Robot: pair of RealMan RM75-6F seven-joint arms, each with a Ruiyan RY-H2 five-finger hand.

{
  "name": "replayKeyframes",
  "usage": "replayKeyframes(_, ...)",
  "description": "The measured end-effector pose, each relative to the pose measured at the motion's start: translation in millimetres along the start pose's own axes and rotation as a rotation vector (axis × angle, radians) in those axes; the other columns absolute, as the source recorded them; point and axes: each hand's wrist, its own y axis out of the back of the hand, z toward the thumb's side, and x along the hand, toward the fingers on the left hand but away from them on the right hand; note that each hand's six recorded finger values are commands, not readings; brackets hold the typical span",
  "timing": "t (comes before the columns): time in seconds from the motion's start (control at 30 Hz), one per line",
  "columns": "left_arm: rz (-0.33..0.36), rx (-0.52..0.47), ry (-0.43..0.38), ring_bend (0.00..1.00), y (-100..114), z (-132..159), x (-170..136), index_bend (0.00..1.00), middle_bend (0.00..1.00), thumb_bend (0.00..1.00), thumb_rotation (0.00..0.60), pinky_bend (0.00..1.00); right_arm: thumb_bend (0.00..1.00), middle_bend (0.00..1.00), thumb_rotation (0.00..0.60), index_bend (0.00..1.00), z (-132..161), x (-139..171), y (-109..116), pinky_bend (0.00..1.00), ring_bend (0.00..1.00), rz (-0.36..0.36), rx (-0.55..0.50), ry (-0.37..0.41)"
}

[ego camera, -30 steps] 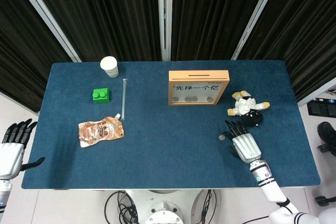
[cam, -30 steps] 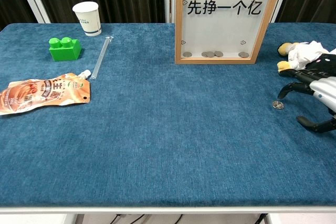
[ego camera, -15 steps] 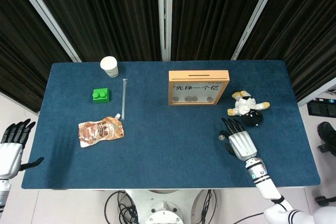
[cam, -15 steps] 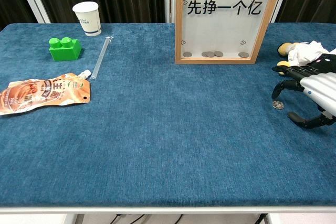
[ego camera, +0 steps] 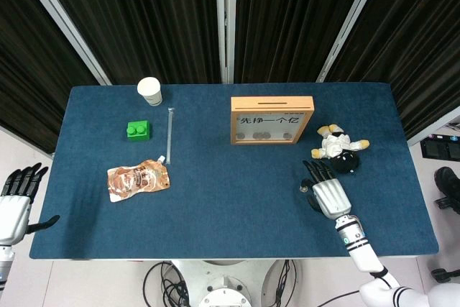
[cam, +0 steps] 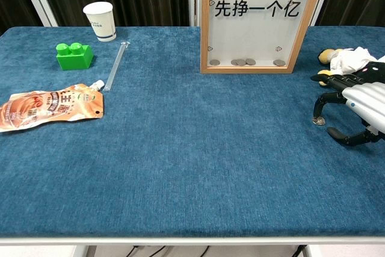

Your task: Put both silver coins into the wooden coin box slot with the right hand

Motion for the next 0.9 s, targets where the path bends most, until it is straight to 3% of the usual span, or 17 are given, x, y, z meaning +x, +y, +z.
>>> replayKeyframes(0.9,-0.007,0.002,0.0,0.0,-0.7,-0.2,1.1,0.05,0.01,0.02,0.6,0.0,0.35,0.04,0.6,0.39,-1.2,-1.6,-3.4,0.0,0.0,0.024,0.007,-0.004)
